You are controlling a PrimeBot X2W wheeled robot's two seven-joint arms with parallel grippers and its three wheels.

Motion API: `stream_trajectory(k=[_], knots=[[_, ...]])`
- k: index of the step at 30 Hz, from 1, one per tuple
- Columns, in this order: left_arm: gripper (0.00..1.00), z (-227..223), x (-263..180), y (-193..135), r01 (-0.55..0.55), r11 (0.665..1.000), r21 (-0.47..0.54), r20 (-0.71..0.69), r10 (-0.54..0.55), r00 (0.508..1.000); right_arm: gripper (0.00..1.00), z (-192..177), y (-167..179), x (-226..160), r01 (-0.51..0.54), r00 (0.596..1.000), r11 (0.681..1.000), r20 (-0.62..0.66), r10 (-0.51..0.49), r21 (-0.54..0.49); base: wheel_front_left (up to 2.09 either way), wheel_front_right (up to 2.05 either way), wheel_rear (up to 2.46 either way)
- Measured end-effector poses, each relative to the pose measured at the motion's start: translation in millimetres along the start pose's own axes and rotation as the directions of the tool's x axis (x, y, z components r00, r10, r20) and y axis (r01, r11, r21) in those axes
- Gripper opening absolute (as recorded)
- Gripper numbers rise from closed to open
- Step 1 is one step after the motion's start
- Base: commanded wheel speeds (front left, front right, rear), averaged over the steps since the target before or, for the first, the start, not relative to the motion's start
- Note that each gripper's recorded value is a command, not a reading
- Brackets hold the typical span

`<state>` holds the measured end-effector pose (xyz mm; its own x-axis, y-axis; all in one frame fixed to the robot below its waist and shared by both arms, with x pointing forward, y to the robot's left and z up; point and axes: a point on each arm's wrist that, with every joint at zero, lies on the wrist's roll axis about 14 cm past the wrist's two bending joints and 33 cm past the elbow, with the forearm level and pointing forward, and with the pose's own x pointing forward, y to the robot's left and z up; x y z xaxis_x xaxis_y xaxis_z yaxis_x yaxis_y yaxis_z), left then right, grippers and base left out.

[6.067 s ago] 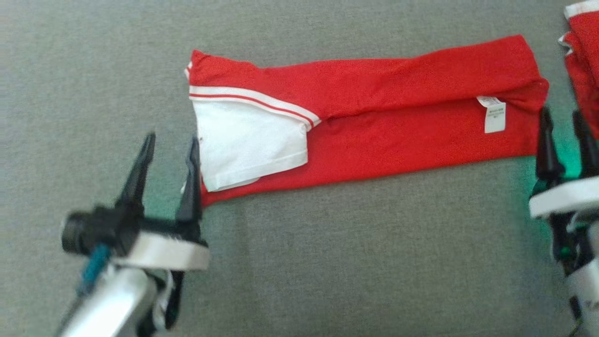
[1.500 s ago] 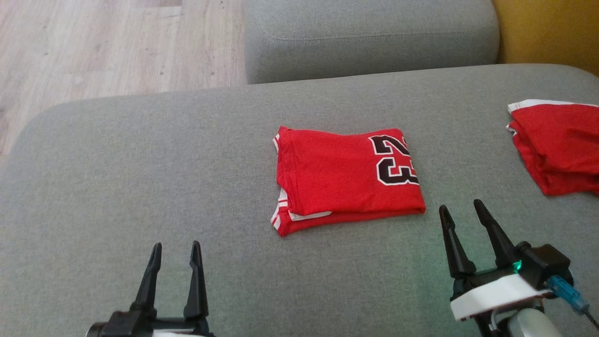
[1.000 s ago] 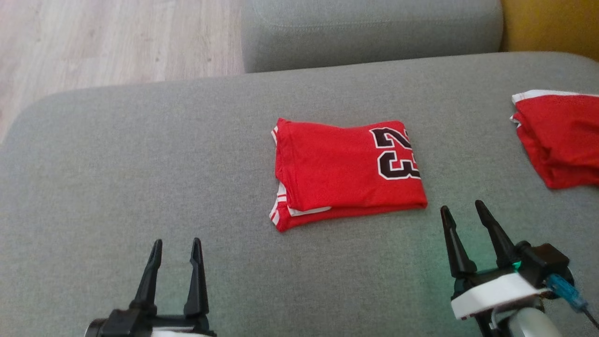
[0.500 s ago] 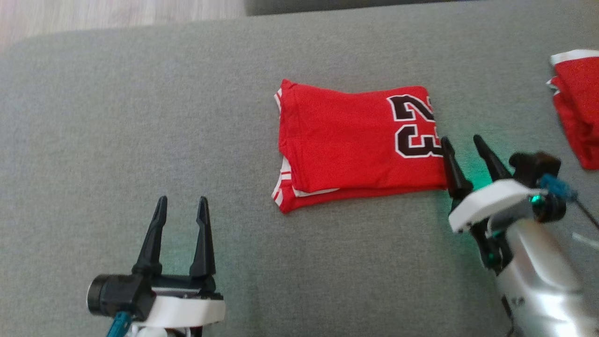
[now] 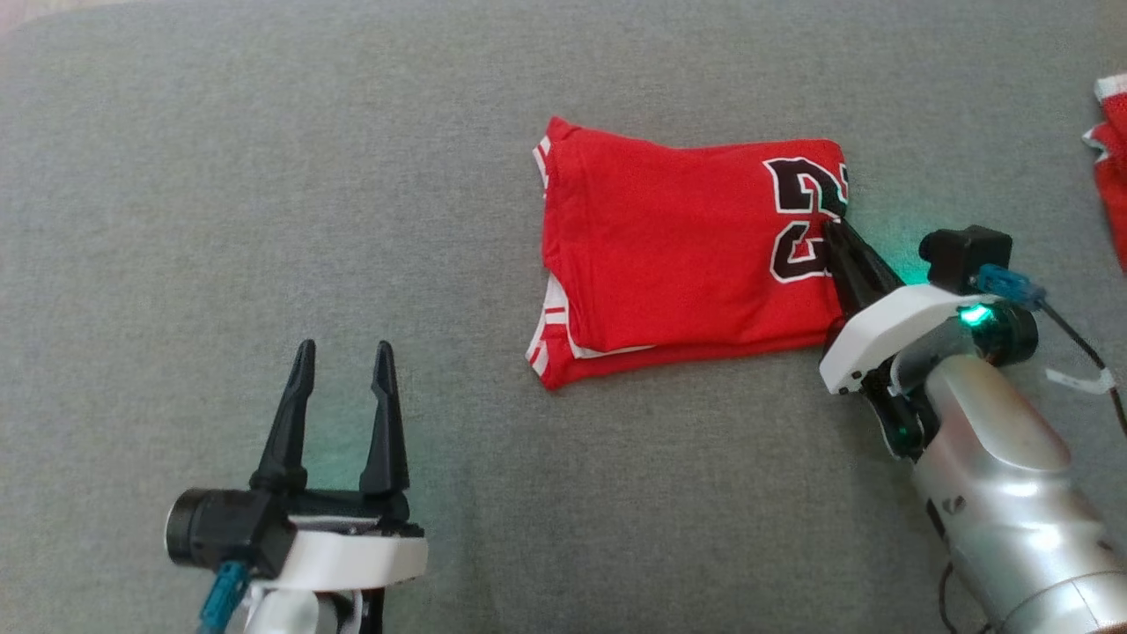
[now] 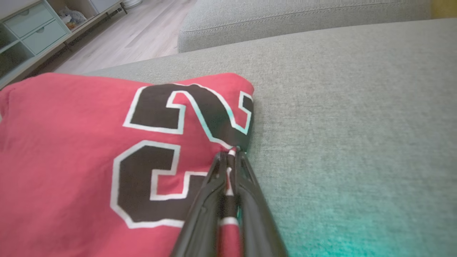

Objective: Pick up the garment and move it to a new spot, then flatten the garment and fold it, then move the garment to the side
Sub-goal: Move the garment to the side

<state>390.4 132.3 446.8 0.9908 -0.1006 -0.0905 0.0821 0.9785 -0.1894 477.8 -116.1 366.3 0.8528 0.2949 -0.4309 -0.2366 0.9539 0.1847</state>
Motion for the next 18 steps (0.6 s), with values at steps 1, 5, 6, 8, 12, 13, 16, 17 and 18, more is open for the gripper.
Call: stream_trajectory(k=[1, 5, 6, 8, 12, 13, 16, 17, 18], knots=[[1.00, -1.0, 1.2, -0.4, 0.001, 1.000, -0.006, -0.002, -0.001, 1.000, 0.00, 0.6, -2.1, -0.3, 0.003, 1.000, 1.000, 0.006, -0.003, -0.007, 0.00, 0.00, 0.00], [1.00, -5.3, 7.8, -6.6, 0.022, 1.000, -0.014, -0.011, -0.022, 1.000, 0.00, 9.7, -23.8, -3.5, 0.038, 0.999, 0.997, 0.029, -0.036, -0.069, 0.00, 0.00, 0.00], [1.00, -5.7, 10.4, -8.5, 0.029, 0.999, -0.016, -0.011, -0.029, 1.000, 0.00, 14.4, -35.0, -5.4, 0.058, 0.998, 0.994, 0.038, -0.055, -0.089, 0.00, 0.00, 0.00], [1.00, -7.1, 16.2, -13.4, 0.045, 0.999, -0.020, -0.011, -0.046, 0.999, 0.00, 25.2, -62.6, -11.2, 0.109, 0.993, 0.985, 0.052, -0.103, -0.137, 0.00, 0.00, 0.00], [1.00, -15.3, 28.1, -24.3, 0.084, 0.996, -0.024, -0.025, -0.084, 0.996, 0.00, 46.3, -124.5, -29.4, 0.225, 0.974, 0.946, 0.070, -0.214, -0.236, 0.00, 0.00, 0.00], [1.00, -16.7, 32.0, -27.0, 0.096, 0.995, -0.025, -0.026, -0.096, 0.995, 0.00, 51.0, -139.4, -34.9, 0.253, 0.968, 0.933, 0.072, -0.242, -0.257, 0.00, 0.00, 0.00], [1.00, -21.6, 44.5, -32.6, 0.123, 0.992, -0.022, -0.028, -0.123, 0.992, 0.00, 67.6, -179.6, -50.6, 0.329, 0.944, 0.890, 0.090, -0.317, -0.314, 0.00, 0.00, 0.00], [1.00, -23.8, 48.6, -33.3, 0.127, 0.992, -0.022, -0.030, -0.127, 0.991, 0.00, 74.3, -191.8, -55.5, 0.353, 0.935, 0.875, 0.099, -0.340, -0.330, 0.00, 0.00, 0.00], [1.00, -26.1, 52.6, -34.0, 0.132, 0.991, -0.020, -0.032, -0.132, 0.991, 0.00, 81.7, -203.1, -60.1, 0.377, 0.926, 0.860, 0.112, -0.361, -0.344, 0.00, 0.00, 0.00]])
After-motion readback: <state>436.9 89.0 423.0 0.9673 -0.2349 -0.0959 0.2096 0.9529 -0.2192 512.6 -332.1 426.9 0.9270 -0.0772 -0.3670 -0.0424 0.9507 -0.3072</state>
